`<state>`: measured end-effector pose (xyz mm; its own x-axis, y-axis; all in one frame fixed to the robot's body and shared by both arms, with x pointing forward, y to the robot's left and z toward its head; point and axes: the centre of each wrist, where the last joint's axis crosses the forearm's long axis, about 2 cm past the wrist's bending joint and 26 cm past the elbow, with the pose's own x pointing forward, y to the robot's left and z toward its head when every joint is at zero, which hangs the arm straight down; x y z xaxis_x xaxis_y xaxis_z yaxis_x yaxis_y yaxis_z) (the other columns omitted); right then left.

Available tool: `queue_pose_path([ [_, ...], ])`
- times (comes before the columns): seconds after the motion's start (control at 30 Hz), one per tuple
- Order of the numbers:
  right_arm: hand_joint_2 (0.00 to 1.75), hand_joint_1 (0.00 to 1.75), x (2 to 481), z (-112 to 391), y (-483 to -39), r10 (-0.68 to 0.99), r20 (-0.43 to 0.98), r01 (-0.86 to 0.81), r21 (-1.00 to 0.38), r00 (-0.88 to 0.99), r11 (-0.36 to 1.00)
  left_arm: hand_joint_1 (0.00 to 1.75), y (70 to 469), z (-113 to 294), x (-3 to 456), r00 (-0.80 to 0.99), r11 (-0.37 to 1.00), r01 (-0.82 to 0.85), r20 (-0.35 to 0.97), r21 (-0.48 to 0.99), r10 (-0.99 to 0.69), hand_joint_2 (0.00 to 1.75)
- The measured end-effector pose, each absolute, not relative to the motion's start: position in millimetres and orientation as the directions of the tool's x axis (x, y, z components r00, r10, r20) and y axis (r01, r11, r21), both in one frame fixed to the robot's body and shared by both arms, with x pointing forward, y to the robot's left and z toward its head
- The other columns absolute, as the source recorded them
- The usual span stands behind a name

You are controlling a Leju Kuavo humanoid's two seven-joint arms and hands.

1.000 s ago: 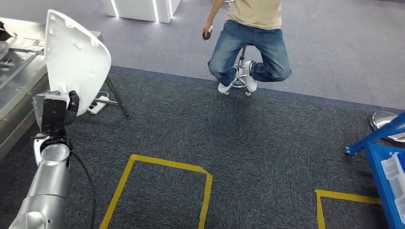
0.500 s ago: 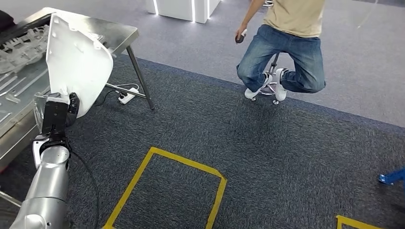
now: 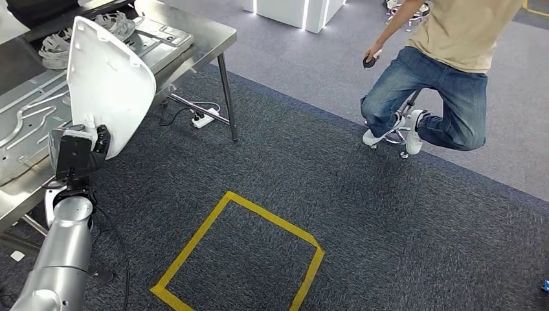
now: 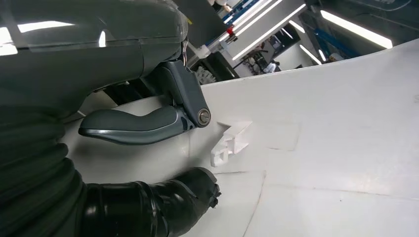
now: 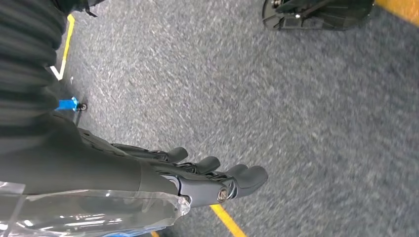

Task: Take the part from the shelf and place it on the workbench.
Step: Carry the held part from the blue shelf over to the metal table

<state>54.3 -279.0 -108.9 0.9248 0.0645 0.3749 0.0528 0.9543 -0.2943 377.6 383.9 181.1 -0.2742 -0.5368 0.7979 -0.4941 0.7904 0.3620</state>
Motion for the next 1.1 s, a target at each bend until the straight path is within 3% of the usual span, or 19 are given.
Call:
queue_pose_path([
  [1.1,1.75,0.0,53.7,-109.1,-279.4,0.043,0.372,0.068,-0.28,0.927,0.958,1.75,385.7,178.8,375.0,-0.257,0.772,-0.5,0.784,0.392,-0.565,1.75],
])
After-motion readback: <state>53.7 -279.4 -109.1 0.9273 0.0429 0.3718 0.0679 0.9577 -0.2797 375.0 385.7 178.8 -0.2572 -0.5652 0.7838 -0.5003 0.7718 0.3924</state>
